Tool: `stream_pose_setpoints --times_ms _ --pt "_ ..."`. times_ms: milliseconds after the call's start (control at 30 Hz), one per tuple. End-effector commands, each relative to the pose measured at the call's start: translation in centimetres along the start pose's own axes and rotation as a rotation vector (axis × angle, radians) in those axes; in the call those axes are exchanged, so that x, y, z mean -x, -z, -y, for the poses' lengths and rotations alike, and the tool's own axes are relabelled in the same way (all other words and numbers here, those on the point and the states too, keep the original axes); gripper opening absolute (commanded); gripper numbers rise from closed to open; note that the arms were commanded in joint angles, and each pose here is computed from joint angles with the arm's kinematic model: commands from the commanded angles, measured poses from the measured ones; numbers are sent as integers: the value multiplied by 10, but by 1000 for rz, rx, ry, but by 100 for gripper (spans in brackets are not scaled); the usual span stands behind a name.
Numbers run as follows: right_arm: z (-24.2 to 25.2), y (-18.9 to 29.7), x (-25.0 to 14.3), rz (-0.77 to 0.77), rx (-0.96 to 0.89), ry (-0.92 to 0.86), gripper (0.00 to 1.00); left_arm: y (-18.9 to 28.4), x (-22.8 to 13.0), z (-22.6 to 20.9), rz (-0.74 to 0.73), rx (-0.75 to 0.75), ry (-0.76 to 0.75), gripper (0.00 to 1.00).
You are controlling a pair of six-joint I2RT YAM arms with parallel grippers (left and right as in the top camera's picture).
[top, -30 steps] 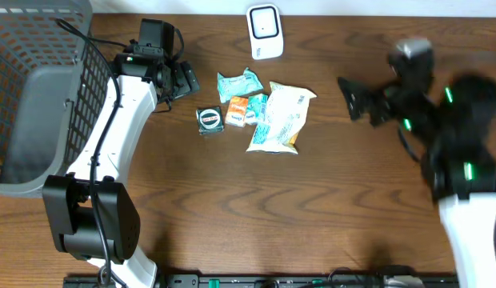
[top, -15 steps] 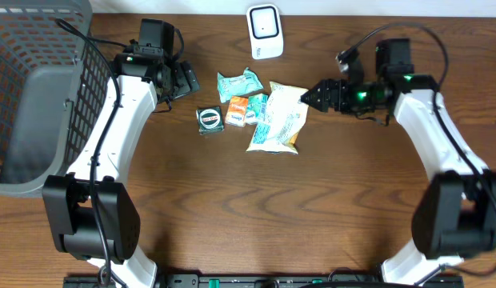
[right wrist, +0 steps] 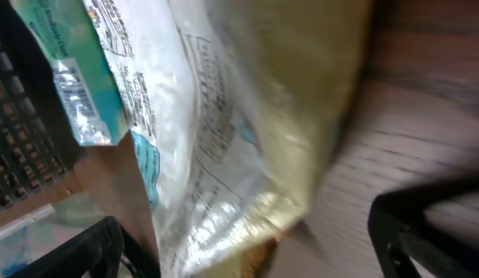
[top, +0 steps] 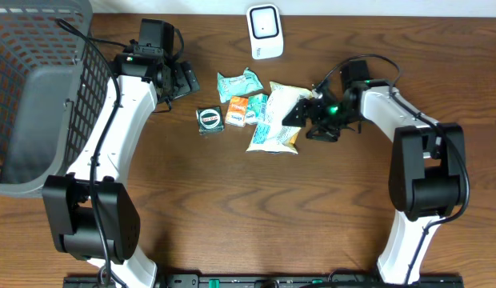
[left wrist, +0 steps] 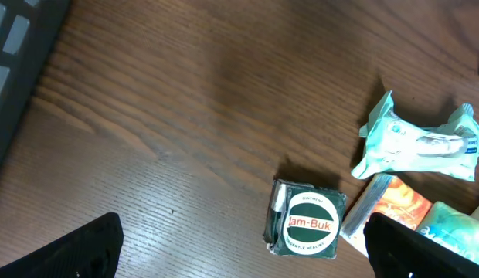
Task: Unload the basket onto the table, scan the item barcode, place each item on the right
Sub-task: 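Reach the right gripper to the cream snack bag and grasp it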
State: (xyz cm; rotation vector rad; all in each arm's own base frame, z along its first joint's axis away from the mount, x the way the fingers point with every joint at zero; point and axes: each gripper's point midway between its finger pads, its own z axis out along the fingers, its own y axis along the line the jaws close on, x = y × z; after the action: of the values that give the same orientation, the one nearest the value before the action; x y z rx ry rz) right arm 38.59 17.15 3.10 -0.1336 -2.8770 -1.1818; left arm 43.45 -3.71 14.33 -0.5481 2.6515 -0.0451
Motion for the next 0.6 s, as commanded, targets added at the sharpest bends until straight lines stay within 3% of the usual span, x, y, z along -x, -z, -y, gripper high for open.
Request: stream_pose_setpoints --times_ms 0,233,267,367,500,533,567 --pt "10 -13 2 18 -105 -80 95 0 2 -1 4 8 2 98" --pt "12 -43 2 52 -200 -100 86 0 2 -1 4 8 2 98" --pt "17 -46 2 65 -232 -126 80 0 2 -1 4 8 1 98" --pt "23 -51 3 69 -251 -141 45 0 2 -1 4 8 2 98" --pt "27 -48 6 71 -260 -89 18 0 2 -1 4 8 2 98" --pt "25 -48 6 63 -243 -71 1 0 2 -1 4 8 2 98" --pt "23 -47 6 52 -216 -47 1 0 2 -1 4 8 2 98"
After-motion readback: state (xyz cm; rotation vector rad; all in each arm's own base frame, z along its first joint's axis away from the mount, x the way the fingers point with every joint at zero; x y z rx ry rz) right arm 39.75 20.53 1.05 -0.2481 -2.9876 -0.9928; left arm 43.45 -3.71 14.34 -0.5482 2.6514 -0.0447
